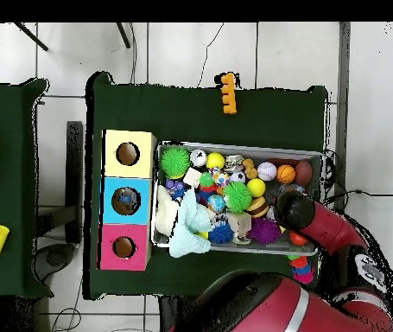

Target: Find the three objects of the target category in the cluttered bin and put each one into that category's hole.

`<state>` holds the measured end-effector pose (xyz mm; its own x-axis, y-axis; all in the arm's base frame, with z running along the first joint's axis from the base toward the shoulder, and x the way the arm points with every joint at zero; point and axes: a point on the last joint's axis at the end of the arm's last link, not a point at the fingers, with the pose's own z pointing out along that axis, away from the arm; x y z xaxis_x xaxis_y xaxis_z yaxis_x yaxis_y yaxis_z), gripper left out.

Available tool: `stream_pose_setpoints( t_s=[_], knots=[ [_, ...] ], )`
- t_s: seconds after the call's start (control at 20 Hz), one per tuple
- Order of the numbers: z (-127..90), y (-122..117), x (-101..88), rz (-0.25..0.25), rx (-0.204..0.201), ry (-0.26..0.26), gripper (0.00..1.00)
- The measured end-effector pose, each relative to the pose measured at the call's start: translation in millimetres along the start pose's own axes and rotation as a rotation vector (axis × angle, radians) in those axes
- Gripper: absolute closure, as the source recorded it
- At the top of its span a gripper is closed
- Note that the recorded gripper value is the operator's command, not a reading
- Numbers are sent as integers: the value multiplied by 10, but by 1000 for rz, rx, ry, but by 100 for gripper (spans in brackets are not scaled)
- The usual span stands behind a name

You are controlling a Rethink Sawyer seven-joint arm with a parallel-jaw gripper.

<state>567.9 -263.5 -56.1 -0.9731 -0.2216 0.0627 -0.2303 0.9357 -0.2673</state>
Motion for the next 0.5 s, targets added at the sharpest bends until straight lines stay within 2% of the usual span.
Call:
stream_pose_setpoints(
  t_s=[0.05, 0.2, 0.4, 0.5],
  knots=[
    [-2, 7, 4, -1, 5, 1, 0],
    [-20, 92, 38, -12, 60, 12, 0],
    [-115, 330, -12, -9, 181, 15, 0],
    [-166, 464, -56, 3, 226, 8, 0]
  ],
)
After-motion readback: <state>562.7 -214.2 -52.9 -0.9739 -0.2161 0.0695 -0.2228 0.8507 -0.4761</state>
